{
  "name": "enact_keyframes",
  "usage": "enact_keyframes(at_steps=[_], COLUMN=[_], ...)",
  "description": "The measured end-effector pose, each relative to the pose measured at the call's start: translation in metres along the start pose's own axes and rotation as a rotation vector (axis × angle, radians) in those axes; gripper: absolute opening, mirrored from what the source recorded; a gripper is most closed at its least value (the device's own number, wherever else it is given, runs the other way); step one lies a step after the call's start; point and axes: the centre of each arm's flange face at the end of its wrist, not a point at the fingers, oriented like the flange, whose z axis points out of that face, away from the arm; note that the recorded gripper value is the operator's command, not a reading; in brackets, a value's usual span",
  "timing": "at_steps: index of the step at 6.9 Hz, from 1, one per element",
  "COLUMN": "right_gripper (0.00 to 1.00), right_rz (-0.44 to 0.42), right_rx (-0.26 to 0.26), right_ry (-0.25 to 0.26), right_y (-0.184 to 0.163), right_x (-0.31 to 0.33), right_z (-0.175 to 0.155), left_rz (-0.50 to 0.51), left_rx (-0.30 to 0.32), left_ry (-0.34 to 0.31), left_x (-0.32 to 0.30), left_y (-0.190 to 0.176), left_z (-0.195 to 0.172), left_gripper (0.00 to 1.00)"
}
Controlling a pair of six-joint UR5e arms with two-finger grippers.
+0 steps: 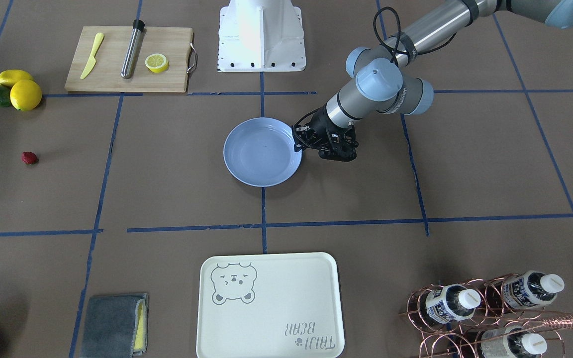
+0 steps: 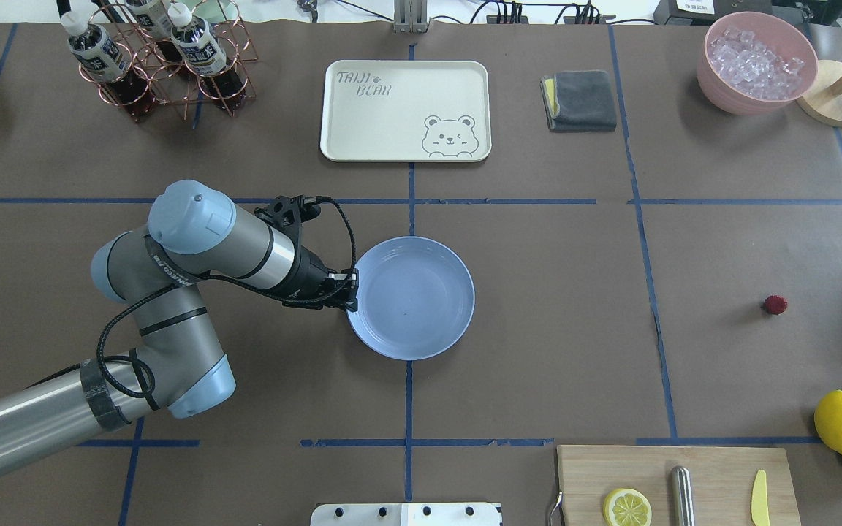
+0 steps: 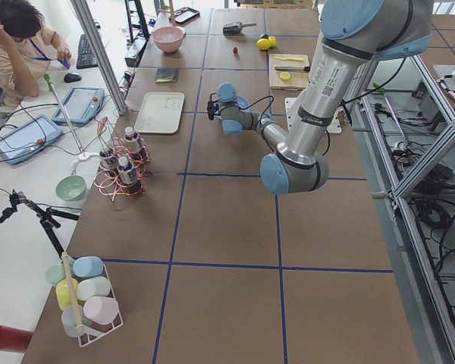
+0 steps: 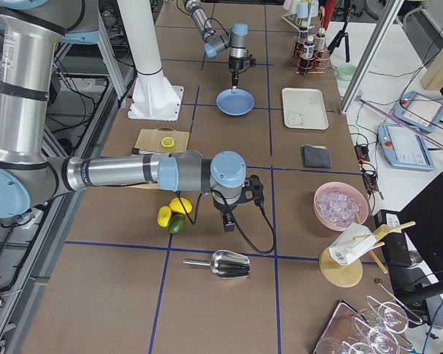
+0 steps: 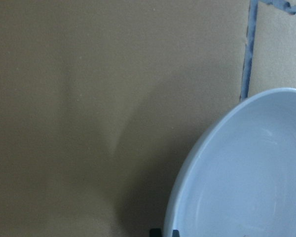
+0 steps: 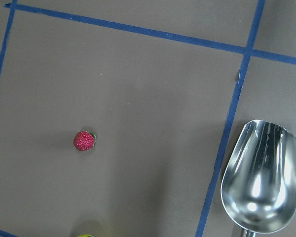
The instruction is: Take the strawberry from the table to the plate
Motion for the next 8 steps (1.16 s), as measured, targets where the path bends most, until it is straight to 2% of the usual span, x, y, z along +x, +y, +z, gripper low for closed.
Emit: enact_keyframes(at_steps=[1,2,4,5,7,8], right_gripper=[1.00,1.00,1.00,1.00,0.98,0.98], right_rz=[-0.012,-0.018,-0.011,0.026,0.127,0.182], right_rx=[-0.005,-0.009,-0.021,-0.001,0.083,0.095], right_ry=[-0.016,-0.026,-0.023,0.002,0.090,0.097], right_y=[-0.002,-0.004,-0.010,-0.015,-0.011,-0.008], right_x=[-0.006,-0.009,-0.023,-0.037,-0.084,-0.103], right_z=[0.003,0.006,0.018,0.030,0.085,0.109], left_rz=[0.001,0.003,0.019,0.028,0.035,0.034], left_rx=[0.010,0.015,0.026,0.034,0.053,0.062], left_ry=[-0.003,-0.002,0.029,0.051,0.077,0.082], left_x=[0.001,0.002,0.008,0.014,0.021,0.021], left_y=[-0.001,-0.001,0.001,0.001,-0.003,-0.007], left_z=[0.003,0.004,-0.002,-0.012,-0.030,-0.036], left_gripper=[0.62,0.67,0.69,0.69,0.69,0.69])
